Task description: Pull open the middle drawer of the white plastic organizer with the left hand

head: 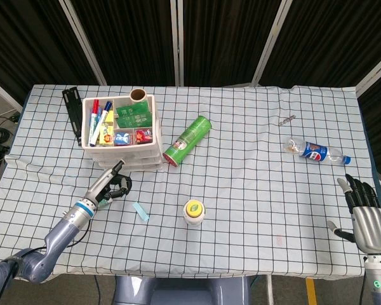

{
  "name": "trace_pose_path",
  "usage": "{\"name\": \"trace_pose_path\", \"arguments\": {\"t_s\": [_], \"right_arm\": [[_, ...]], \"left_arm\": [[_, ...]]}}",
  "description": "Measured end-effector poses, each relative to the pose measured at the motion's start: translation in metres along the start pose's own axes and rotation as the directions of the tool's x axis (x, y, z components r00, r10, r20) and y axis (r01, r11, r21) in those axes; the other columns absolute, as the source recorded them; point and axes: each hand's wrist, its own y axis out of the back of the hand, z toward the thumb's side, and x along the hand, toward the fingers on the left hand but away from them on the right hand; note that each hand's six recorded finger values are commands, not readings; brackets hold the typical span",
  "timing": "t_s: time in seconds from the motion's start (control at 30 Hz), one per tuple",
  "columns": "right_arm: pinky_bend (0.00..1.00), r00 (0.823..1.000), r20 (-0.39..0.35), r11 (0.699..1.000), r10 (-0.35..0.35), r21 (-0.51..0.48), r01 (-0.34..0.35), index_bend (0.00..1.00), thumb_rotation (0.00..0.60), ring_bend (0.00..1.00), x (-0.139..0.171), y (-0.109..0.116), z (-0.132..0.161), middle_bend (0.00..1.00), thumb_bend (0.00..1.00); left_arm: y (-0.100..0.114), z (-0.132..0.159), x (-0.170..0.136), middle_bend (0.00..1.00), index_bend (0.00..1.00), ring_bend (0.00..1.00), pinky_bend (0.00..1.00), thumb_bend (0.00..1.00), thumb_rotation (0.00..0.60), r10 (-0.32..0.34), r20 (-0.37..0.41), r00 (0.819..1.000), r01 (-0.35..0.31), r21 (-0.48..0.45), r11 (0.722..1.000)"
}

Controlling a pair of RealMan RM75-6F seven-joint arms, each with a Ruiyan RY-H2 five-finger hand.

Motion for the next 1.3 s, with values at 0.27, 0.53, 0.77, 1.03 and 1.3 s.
{"name": "trace_pose_path", "arguments": {"t_s": [0.27, 0.53, 0.77, 1.03, 1.3], "right_arm": [[0.0, 1.0, -0.002, 1.0, 0.001, -0.003, -0.001, 0.0, 0.6, 0.0, 0.0, 0.0, 0.0, 0.0, 0.08], [0.0, 1.0, -0.003, 1.0, 0.005, -0.001, -0.005, 0.0, 0.6, 0.0, 0.0, -0.001, 0.001, 0.0, 0.08], [0.0, 1.0, 0.0, 1.0, 0.008, -0.001, -0.008, 0.0, 0.6, 0.0, 0.0, -0.003, 0.0, 0.0, 0.08], [0.0, 1.0, -0.002, 1.0, 0.009, -0.007, -0.009, 0.0, 0.6, 0.0, 0.0, -0.002, 0.0, 0.0, 0.08], [0.0, 1.0, -0.003, 1.0, 0.009, -0.005, -0.009, 0.0, 0.6, 0.0, 0.0, -0.002, 0.001, 0.0, 0.08]], "left_arm": [[-0.002, -0.005, 0.004, 0.7, 0.0, 0.7, 0.66, 0.88, 0.6, 0.006, -0.026, 1.0, -0.006, -0.005, 1.0], [0.0, -0.003, 0.01, 0.71, 0.0, 0.7, 0.66, 0.88, 0.6, 0.012, -0.032, 0.999, -0.012, -0.002, 1.0], [-0.005, 0.006, 0.014, 0.7, 0.04, 0.7, 0.66, 0.88, 0.6, -0.017, -0.023, 1.0, 0.017, -0.003, 1.0], [-0.011, 0.004, 0.005, 0.7, 0.08, 0.7, 0.66, 0.88, 0.6, -0.035, -0.023, 0.999, 0.035, 0.003, 0.999], [-0.013, -0.002, -0.002, 0.7, 0.08, 0.7, 0.66, 0.88, 0.6, -0.045, -0.024, 0.999, 0.045, -0.003, 0.999]]}}
